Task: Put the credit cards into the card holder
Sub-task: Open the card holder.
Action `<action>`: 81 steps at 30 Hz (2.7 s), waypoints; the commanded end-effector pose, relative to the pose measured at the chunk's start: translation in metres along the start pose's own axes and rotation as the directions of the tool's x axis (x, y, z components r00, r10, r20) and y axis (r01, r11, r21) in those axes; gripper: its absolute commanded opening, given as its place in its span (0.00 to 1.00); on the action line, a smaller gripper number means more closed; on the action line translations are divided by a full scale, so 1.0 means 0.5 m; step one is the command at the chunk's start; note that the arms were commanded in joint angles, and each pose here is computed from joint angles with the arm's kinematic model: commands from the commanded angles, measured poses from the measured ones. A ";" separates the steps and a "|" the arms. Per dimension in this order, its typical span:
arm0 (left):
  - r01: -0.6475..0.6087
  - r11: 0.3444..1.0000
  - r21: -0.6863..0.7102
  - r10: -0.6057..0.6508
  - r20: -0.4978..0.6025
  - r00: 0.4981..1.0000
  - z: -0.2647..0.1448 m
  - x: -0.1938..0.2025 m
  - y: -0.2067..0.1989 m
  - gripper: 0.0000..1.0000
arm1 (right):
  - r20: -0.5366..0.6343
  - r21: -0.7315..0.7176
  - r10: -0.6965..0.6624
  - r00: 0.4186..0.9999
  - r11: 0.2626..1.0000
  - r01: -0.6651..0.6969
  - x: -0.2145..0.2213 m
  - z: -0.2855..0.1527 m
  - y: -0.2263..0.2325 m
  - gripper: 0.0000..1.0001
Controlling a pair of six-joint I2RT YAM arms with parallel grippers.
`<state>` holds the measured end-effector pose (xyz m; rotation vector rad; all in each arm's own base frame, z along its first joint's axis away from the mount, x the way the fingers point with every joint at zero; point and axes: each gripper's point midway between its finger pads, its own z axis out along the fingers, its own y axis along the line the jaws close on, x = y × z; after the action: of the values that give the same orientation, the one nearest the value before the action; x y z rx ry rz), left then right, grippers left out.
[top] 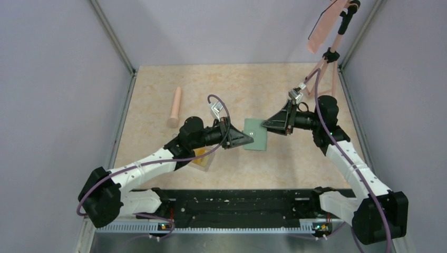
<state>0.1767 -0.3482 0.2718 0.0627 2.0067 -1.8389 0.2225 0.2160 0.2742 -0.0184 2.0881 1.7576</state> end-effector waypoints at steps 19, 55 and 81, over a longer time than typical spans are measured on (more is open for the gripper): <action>-0.120 0.934 -0.336 0.131 0.012 0.991 -0.017 0.002 0.050 0.79 | -0.053 0.047 -0.053 0.997 0.997 0.056 0.007 0.007 0.010 0.00; -0.383 0.383 -0.840 0.357 -0.247 0.901 0.000 0.003 0.108 0.81 | -0.021 0.209 0.036 0.999 0.977 -0.031 0.051 0.000 -0.061 0.00; -0.290 0.175 -0.941 0.299 -0.230 0.926 -0.033 -0.012 0.213 0.41 | -0.006 0.205 0.056 0.998 0.977 -0.053 0.057 -0.002 -0.063 0.00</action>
<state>0.2055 -0.3555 0.1976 0.1080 2.4839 -0.2944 0.2130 0.2095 0.2138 0.1713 2.3503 1.4914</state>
